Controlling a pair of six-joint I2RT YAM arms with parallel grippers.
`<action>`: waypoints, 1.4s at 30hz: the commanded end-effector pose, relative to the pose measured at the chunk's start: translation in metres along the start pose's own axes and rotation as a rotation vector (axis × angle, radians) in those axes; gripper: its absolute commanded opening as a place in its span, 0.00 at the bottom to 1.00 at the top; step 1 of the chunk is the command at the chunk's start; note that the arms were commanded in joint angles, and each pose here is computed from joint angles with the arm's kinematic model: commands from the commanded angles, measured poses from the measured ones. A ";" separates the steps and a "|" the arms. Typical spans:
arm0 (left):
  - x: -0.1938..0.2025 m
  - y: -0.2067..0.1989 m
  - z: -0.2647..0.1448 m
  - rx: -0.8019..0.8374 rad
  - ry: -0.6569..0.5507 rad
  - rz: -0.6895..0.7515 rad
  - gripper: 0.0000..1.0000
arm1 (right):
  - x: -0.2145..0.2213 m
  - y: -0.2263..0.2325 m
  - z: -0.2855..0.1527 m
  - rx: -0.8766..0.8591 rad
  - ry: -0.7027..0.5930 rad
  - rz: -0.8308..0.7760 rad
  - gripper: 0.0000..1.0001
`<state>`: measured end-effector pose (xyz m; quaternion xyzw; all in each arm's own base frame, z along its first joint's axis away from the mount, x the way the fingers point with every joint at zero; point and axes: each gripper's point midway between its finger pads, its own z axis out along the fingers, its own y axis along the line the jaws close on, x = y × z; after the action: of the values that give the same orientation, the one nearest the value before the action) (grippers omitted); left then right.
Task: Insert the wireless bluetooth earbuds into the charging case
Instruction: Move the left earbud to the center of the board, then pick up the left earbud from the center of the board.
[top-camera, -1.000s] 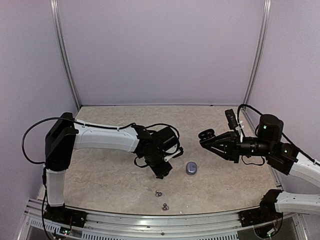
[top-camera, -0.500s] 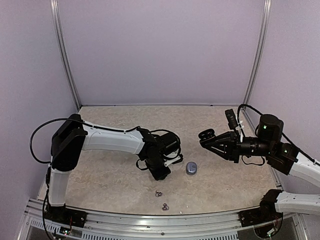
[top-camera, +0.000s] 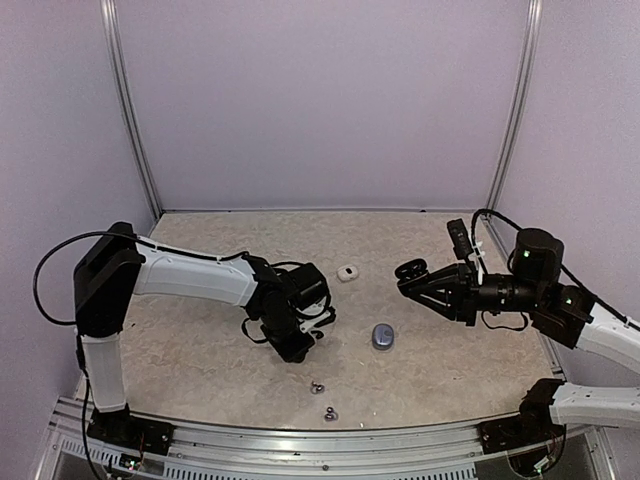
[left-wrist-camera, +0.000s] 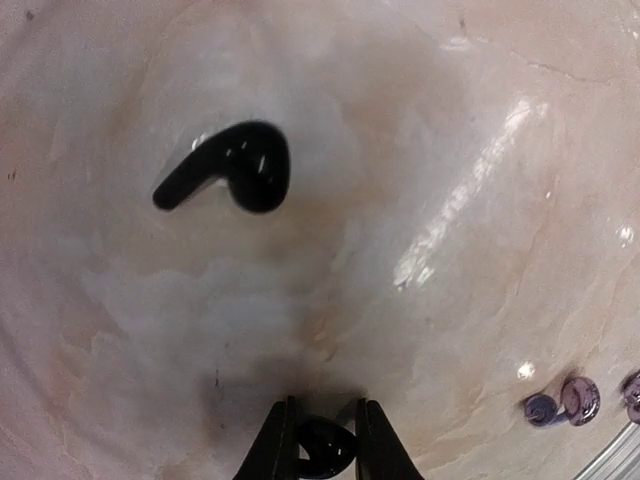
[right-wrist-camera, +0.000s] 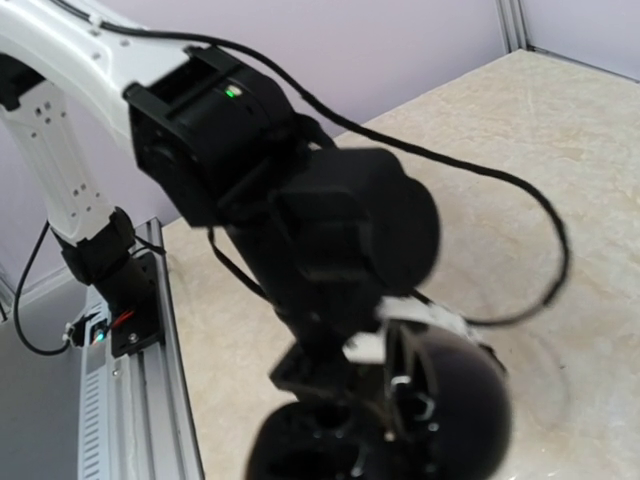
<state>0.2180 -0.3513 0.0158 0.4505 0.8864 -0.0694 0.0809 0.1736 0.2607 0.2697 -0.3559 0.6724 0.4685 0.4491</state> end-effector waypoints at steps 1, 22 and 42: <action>0.039 0.002 -0.014 0.036 0.065 -0.165 0.18 | -0.013 0.001 0.000 -0.015 -0.035 -0.023 0.00; 0.099 -0.001 -0.021 -0.070 0.237 -0.209 0.39 | -0.010 0.000 0.002 -0.022 -0.022 -0.031 0.00; 0.094 -0.004 -0.015 -0.200 0.324 -0.025 0.35 | -0.006 0.000 0.000 -0.014 -0.020 -0.029 0.00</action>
<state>0.1596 -0.2801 0.0141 0.4227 0.9034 0.0708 -0.0114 0.1754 0.2638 0.2666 -0.3609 0.6712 0.4719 0.4434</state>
